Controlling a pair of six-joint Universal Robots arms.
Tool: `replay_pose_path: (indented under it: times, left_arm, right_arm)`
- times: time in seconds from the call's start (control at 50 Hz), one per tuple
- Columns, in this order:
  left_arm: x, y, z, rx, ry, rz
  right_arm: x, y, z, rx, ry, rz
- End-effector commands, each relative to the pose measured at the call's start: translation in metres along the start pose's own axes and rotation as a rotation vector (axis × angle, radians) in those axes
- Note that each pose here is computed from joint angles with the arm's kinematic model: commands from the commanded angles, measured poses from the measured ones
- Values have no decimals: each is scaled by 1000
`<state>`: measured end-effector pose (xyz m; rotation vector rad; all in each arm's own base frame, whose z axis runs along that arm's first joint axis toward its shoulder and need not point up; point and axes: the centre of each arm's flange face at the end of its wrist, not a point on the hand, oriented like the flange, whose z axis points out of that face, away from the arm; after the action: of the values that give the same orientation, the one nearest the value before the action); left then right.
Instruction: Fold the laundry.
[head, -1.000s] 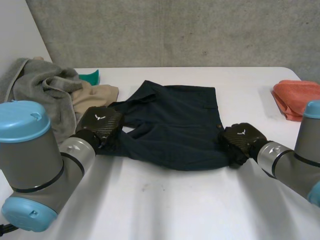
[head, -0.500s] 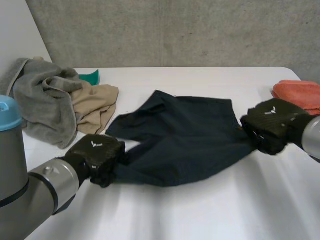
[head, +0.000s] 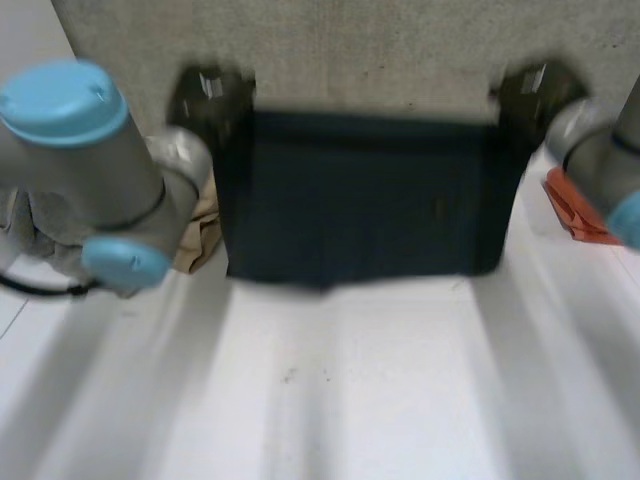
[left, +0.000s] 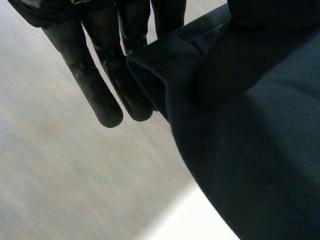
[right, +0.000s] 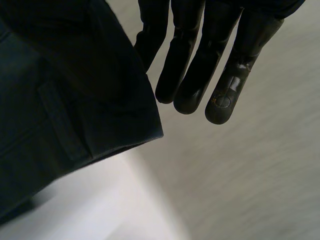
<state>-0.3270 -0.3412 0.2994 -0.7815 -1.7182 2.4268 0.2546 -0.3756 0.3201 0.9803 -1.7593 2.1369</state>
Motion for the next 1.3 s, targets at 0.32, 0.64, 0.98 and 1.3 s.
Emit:
replay_pose_path:
  times: [0.32, 0.64, 0.98, 1.3]
  left_arm:
    - [-13, -32, -3, 254, -69, -24]
    - [79, 92, -140, -322, 310, -17]
    - [65, 39, -268, -797, 616, 66]
    - [71, 26, -191, -507, 453, 53]
  right_arm:
    - [7, -24, -6, 218, 149, 93]
    - [-98, 106, -76, -392, -292, 116]
    - [-78, 94, -199, -688, -709, -127]
    - [-62, 80, -160, -453, -503, -152]
